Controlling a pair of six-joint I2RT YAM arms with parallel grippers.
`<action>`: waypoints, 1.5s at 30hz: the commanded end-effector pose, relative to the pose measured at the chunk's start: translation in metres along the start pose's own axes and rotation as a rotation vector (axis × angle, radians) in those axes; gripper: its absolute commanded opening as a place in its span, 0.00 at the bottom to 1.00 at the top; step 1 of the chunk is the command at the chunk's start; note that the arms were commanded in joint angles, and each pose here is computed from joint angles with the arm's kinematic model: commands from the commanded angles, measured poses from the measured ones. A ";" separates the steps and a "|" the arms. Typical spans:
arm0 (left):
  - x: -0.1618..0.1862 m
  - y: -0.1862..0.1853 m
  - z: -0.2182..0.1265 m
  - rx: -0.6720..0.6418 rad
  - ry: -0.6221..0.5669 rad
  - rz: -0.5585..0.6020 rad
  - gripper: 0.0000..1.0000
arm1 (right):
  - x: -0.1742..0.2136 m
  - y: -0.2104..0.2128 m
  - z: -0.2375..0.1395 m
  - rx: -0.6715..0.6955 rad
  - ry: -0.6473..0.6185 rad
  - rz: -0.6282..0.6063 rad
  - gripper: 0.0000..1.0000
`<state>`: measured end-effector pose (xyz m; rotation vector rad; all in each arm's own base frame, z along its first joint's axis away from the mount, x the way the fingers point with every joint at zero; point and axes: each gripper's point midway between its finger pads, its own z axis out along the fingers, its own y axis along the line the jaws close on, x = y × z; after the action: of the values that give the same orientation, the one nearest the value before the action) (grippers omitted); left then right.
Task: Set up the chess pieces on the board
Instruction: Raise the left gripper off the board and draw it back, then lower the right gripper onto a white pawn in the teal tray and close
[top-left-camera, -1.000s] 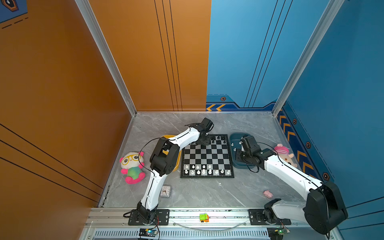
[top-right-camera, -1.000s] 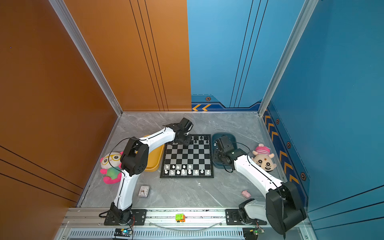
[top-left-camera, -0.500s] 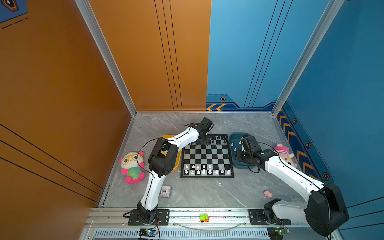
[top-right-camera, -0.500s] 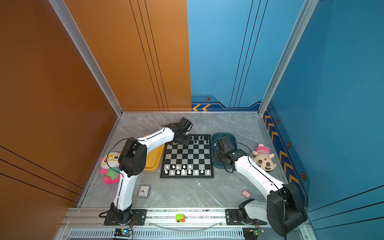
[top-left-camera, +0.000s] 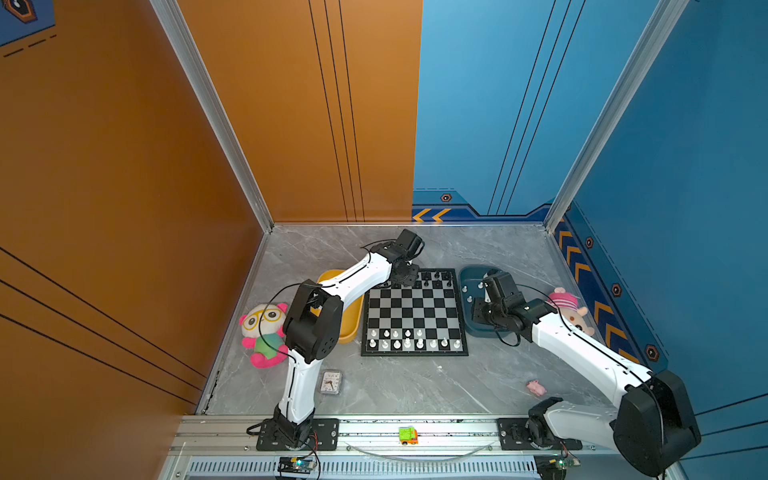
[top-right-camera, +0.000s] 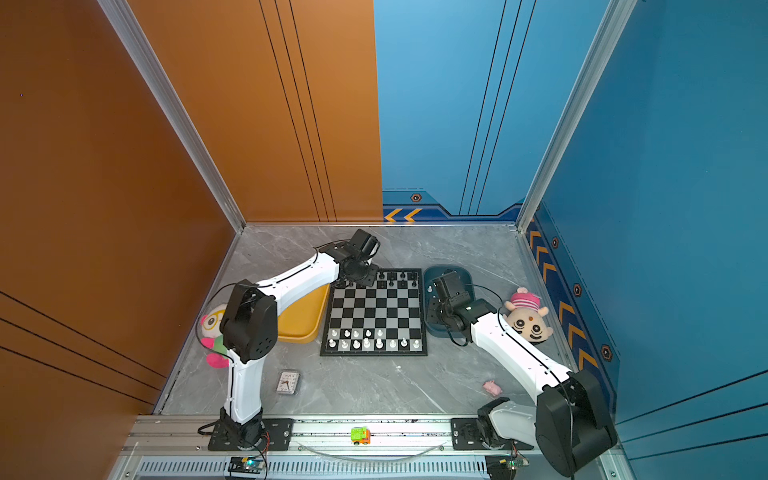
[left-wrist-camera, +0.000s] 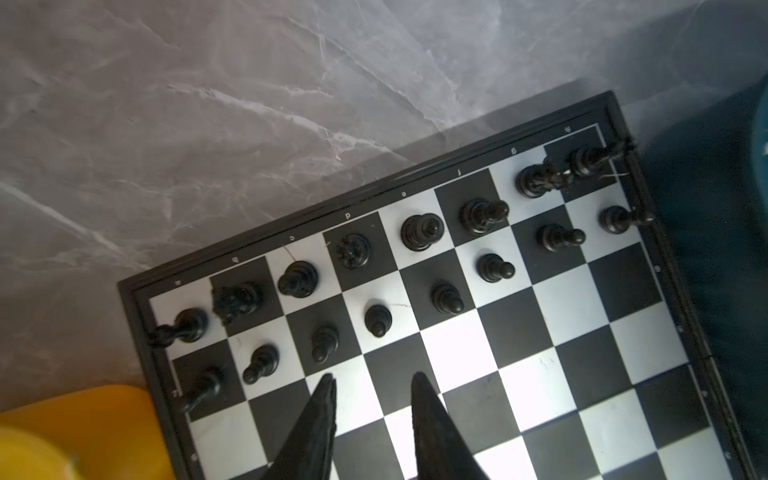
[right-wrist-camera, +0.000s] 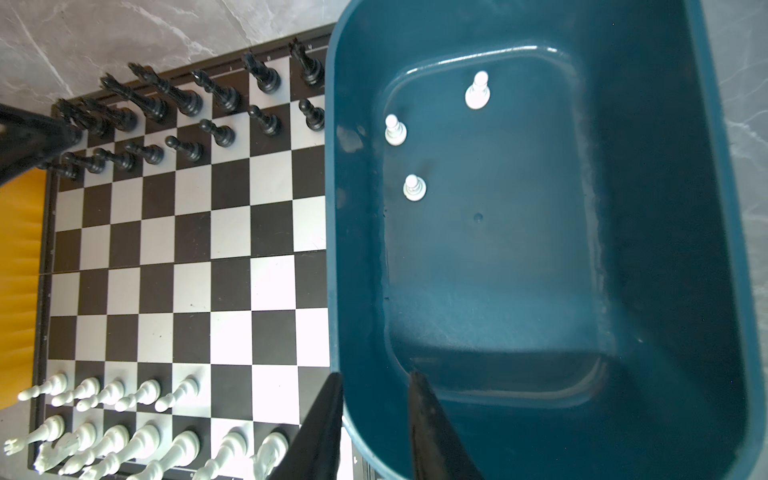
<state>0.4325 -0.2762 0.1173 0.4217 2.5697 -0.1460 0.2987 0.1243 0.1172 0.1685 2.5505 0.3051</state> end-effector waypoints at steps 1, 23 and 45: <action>-0.010 0.005 -0.036 -0.022 -0.073 0.018 0.33 | -0.001 0.002 -0.009 -0.003 -0.004 -0.006 0.30; -0.012 0.097 -0.182 -0.094 -0.650 -0.134 0.47 | -0.031 -0.012 -0.046 0.139 -0.071 -0.061 0.34; -0.009 0.131 -0.191 -0.171 -0.830 -0.197 0.52 | -0.055 -0.030 0.051 0.150 0.114 -0.067 0.30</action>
<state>0.3852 -0.1240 0.2712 0.0701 1.8385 -0.1134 0.3537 0.0829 0.0922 0.1648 2.7128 0.0427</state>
